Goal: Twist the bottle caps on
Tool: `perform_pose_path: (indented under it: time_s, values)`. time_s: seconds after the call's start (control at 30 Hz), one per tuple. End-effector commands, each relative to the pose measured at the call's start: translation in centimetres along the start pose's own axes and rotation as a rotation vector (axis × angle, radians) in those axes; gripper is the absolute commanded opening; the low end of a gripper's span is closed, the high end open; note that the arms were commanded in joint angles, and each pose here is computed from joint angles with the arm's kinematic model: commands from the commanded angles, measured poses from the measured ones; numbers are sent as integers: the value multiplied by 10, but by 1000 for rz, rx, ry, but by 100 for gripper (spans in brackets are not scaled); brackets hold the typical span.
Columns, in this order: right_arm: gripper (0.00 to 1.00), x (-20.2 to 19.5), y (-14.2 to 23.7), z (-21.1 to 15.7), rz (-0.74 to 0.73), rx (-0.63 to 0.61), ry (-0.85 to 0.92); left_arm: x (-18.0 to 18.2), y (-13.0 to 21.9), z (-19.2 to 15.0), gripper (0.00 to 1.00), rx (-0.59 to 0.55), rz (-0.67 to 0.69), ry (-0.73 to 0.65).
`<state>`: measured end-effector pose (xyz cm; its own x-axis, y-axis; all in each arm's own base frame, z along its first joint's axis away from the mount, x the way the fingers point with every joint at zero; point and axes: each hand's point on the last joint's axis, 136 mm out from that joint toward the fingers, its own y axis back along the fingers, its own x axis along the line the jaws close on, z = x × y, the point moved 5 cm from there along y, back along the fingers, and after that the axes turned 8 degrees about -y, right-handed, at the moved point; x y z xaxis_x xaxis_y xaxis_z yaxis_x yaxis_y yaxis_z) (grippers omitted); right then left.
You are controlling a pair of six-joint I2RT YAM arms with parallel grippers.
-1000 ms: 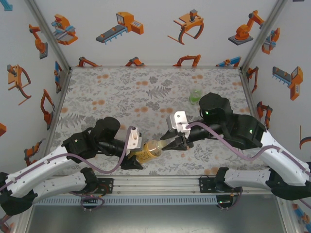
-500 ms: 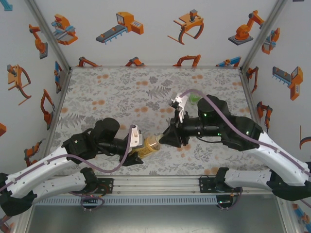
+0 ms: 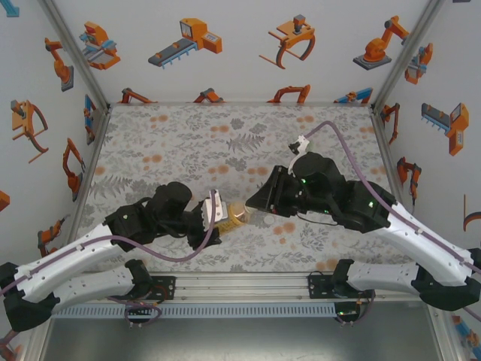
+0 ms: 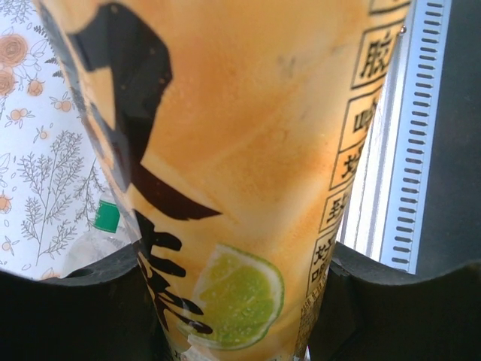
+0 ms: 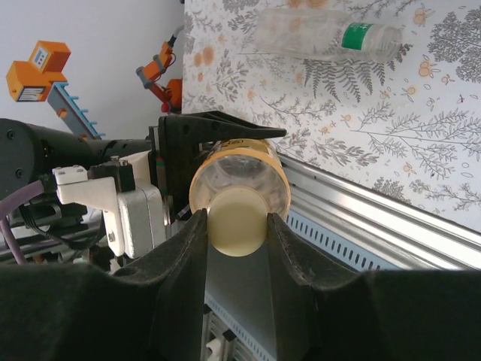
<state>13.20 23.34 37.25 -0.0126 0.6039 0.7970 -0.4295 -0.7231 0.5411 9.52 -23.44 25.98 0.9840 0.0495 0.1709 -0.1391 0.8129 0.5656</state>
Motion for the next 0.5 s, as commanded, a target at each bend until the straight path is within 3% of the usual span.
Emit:
perform_pose_path:
  time_s: [0.0, 0.03, 0.1, 0.17, 0.47]
  values:
    - [13, 8, 6, 4, 2, -17, -1, 10, 6, 31, 0, -144, 52, -33]
    - [21, 12, 10, 6, 15, -29, 31, 9, 7, 31, 0, -146, 51, -34]
    - [52, 24, 20, 9, 68, -44, 118, 8, 9, 32, 0, -157, 48, -37]
    - [63, 38, 31, 11, 144, -60, 228, 6, 11, 33, 0, -175, 40, -40]
    - [62, 98, 97, 6, 671, -279, 790, -15, 24, 58, 0, -393, -116, -81]
